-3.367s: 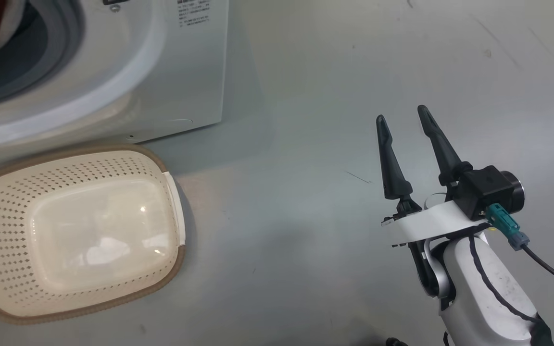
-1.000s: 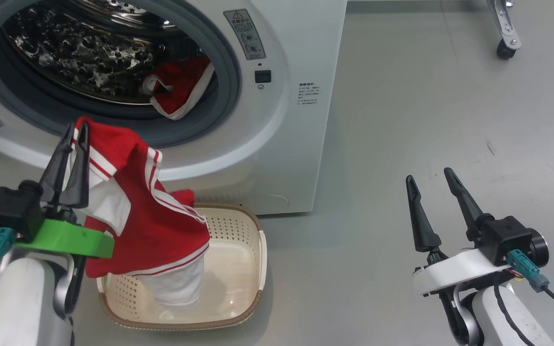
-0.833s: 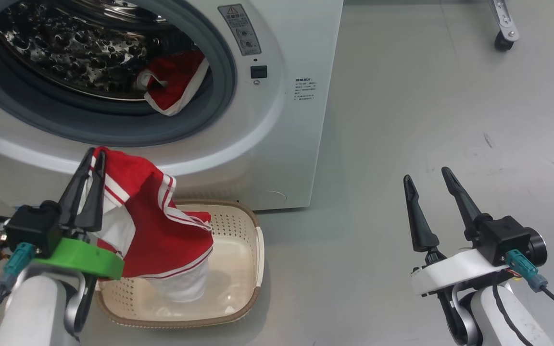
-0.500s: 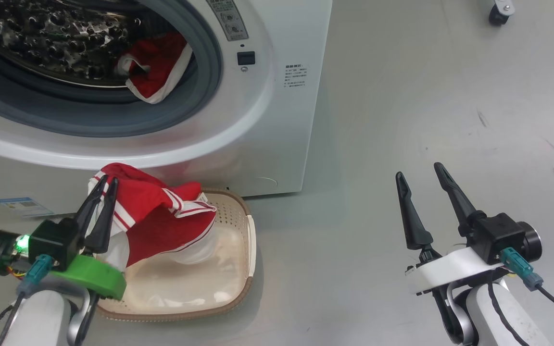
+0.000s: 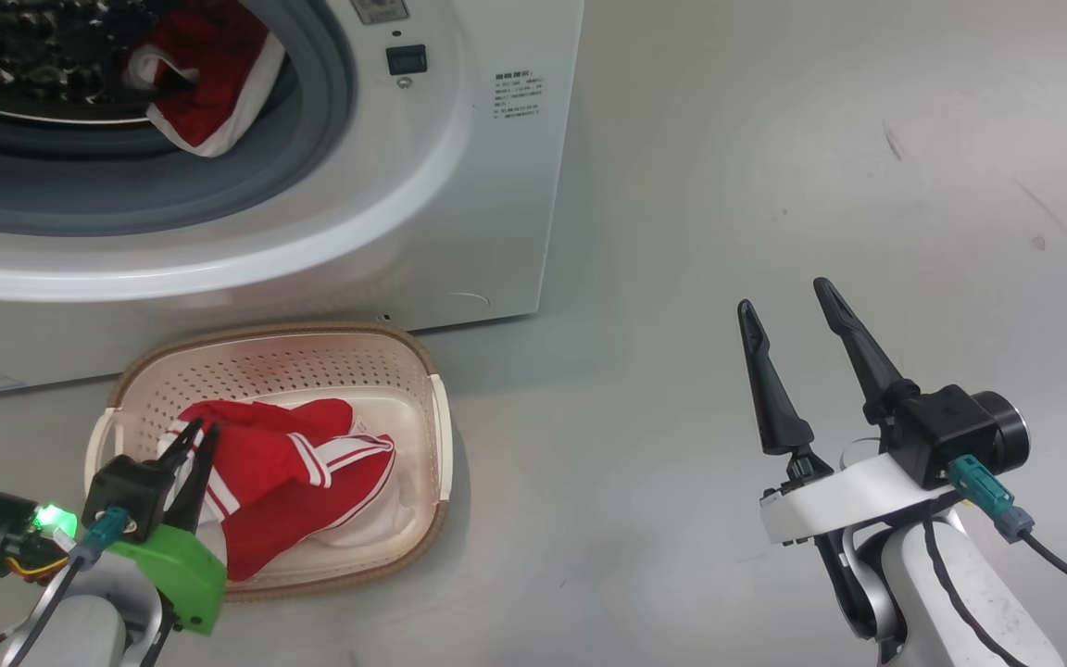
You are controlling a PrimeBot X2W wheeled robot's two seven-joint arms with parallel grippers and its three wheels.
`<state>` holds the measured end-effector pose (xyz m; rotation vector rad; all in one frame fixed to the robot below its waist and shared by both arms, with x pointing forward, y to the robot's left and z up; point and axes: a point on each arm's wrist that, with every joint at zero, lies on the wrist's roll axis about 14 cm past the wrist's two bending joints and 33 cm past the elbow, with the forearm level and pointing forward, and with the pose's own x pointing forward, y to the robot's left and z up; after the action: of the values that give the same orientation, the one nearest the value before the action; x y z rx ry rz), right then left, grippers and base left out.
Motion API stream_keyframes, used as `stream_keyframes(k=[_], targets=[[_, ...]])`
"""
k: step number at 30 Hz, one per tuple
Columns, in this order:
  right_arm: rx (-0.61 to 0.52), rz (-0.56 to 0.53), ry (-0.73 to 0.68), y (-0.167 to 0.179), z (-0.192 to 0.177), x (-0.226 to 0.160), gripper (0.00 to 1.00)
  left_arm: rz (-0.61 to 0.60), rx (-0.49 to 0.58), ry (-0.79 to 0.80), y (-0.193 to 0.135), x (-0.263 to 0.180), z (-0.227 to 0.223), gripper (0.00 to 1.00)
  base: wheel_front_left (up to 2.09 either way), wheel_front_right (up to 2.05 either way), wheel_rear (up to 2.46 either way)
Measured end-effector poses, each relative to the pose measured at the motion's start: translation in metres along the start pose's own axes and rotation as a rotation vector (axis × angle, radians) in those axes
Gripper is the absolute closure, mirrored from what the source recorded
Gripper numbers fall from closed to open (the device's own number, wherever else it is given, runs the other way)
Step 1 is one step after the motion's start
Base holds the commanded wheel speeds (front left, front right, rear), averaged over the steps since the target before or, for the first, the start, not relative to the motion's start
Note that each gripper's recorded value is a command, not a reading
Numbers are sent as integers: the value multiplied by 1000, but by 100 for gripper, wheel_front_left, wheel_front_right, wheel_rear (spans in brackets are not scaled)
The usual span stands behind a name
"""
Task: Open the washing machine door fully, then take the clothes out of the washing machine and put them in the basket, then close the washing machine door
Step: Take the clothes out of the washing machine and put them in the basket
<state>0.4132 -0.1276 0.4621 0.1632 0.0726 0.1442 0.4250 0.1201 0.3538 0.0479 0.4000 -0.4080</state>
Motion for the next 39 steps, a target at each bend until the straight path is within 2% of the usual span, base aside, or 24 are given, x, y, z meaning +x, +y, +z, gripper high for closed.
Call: stream_keyframes(k=[5, 15, 32, 33, 34, 35, 39], targets=[[-4, -18, 25, -6, -9, 3, 0, -27, 4, 136, -2, 10, -37, 100, 0, 0, 0], [-10, -76, 62, -23, -24, 9, 0, -66, 11, 265, -2, 47, -71, 100, 0, 0, 0], [-30, -188, 126, -56, -50, 9, 0, -89, -56, 400, -9, 86, -119, 100, 0, 0, 0], [-31, -191, 129, -57, -51, 9, 0, -89, -57, 406, -9, 86, -122, 95, 0, 0, 0], [-32, -193, 131, -58, -51, 8, 0, -89, -58, 408, -10, 86, -123, 52, 0, 0, 0], [-32, -195, 131, -59, -52, 8, 0, -87, -61, 411, -9, 86, -125, 0, 0, 0, 0], [-37, -202, 126, -61, -51, 8, 0, -95, -89, 442, -19, 80, -133, 0, 0, 0, 0]])
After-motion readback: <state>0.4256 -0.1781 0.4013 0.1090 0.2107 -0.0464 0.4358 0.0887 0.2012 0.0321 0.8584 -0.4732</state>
